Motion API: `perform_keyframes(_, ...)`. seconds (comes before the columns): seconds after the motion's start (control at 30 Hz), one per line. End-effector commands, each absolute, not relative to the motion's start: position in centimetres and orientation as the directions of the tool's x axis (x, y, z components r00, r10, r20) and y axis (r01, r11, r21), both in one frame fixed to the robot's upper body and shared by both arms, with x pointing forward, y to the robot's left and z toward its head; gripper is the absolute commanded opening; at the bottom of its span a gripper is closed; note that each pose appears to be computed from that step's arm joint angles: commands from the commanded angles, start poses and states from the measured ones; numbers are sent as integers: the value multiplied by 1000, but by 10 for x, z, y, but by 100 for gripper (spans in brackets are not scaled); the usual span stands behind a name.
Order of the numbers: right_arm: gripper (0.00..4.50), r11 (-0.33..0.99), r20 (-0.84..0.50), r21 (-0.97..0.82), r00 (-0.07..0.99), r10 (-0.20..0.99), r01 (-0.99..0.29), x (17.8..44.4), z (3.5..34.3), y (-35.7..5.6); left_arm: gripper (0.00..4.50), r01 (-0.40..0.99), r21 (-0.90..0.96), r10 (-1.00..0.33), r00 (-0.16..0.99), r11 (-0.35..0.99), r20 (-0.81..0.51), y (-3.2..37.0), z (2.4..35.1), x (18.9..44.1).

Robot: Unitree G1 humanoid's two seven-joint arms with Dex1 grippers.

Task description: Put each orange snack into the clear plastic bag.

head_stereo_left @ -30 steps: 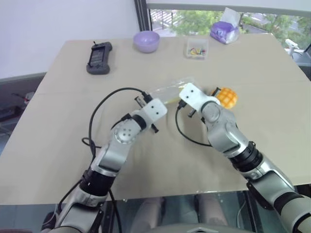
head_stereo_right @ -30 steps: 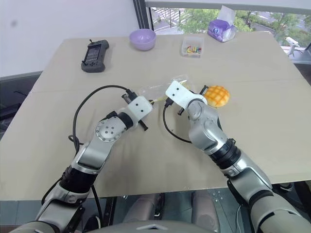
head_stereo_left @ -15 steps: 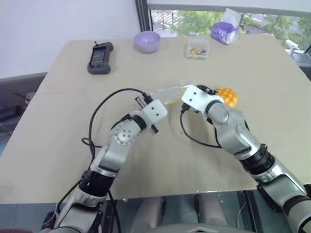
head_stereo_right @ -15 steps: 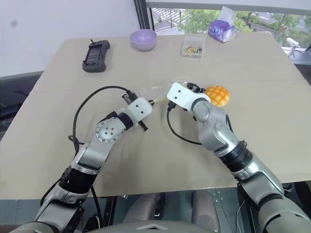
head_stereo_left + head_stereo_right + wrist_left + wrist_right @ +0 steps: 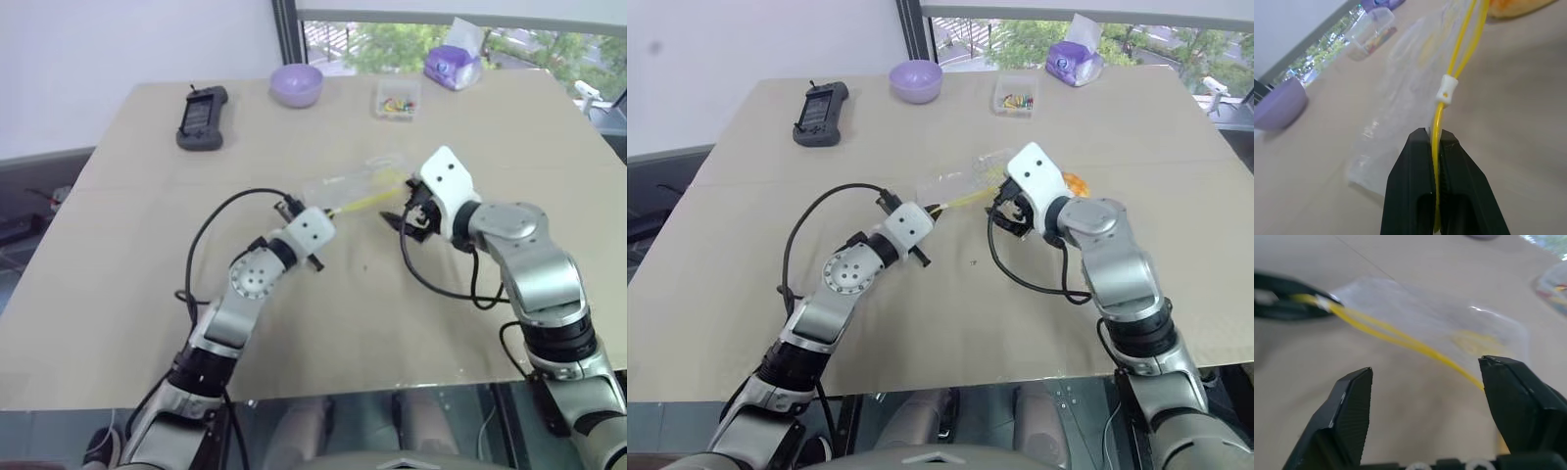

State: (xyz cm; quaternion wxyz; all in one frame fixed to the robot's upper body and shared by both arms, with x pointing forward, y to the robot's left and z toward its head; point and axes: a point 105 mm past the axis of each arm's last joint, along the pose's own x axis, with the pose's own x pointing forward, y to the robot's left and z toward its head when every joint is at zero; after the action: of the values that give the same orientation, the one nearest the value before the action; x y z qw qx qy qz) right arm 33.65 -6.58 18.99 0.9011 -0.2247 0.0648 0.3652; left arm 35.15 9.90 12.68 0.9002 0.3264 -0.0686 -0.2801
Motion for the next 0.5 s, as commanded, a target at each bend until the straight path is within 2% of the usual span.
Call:
perform_keyframes(0.03, 162, 618, -242, -358, 709, 663, -700, 333, 198, -51, 0, 434, 620, -551, 835, 654, -3, 102, 137, 352)
perform_keyframes(0.07, 99, 624, -237, -332, 703, 671, -707, 333, 198, -48, 0, 433, 621, -550, 835, 654, -2, 102, 137, 352)
perform_keyframes(0.17, 2, 621, -224, -204, 654, 723, -757, 330, 194, -33, 0, 429, 620, -548, 837, 657, 2, 104, 136, 353)
perform_keyframes(0.33, 2, 631, -239, -125, 641, 730, -766, 332, 184, -24, 0, 430, 619, -551, 835, 657, 5, 103, 136, 352)
perform_keyframes(0.5, 2, 681, -234, -73, 676, 698, -728, 346, 179, -22, 0, 429, 640, -558, 830, 638, -1, 103, 135, 351)
